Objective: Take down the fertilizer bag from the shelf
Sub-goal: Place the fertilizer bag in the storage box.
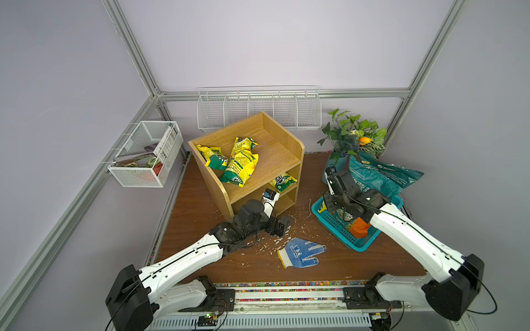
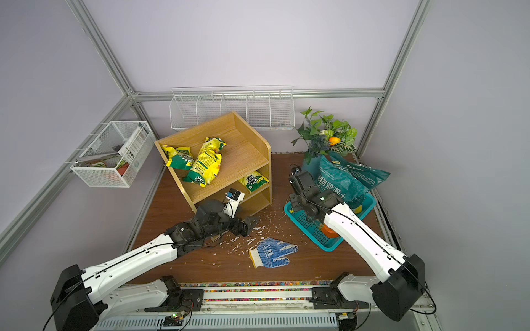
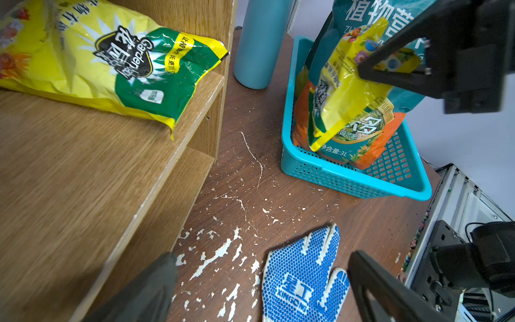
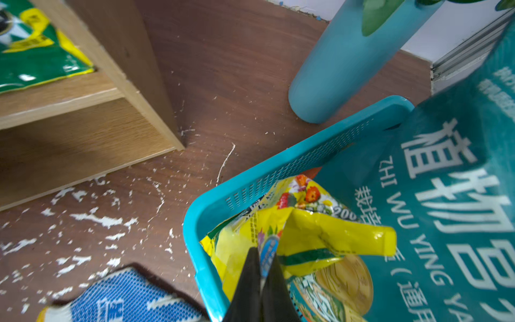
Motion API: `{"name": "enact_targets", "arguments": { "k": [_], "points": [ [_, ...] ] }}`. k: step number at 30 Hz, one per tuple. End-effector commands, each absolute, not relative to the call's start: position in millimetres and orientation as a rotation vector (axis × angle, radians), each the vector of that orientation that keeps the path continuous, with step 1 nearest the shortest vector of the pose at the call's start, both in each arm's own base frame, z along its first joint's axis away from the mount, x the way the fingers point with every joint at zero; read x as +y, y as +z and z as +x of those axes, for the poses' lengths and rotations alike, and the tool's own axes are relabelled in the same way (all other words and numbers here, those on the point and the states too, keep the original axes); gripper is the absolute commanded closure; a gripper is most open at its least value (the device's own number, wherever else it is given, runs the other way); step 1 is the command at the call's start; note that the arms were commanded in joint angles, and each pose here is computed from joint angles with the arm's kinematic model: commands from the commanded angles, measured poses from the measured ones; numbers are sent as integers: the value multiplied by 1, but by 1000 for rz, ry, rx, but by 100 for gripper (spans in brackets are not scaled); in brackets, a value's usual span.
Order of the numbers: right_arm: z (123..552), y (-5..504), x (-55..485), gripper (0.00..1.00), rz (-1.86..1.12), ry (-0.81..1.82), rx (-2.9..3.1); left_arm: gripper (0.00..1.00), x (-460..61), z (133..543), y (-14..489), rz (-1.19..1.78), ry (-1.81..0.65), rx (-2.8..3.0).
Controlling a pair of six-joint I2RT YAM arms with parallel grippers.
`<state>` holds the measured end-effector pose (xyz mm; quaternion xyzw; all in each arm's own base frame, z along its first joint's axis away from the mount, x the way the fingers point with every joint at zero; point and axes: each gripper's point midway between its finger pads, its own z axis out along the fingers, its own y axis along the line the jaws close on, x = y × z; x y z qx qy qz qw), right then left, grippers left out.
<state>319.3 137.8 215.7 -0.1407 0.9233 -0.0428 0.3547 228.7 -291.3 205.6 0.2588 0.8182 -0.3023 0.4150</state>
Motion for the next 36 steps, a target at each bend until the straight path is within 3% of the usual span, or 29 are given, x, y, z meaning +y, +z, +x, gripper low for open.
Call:
{"name": "enact_targets", "arguments": {
  "k": [1,11,18,20,24,27,36],
  "points": [
    [336,203,137,100,-343,-173,2371,0,-292,228,211,647,-765,2042],
    [335,129,138,100,-377,-255,2556,0,-289,227,211,641,-758,2040],
    [320,94,148,100,-355,-127,2696,0,-287,226,215,634,-764,2031],
    [320,99,150,91,-346,-112,2699,0,-286,226,216,632,-762,2029],
    [329,139,157,61,-323,-33,2602,0,-285,226,220,627,-758,2019],
    [336,188,161,45,-293,30,2486,0,-283,227,222,624,-750,2015],
    [319,340,183,37,-309,358,2164,0,-280,223,216,624,-749,2031]
  ]
}}
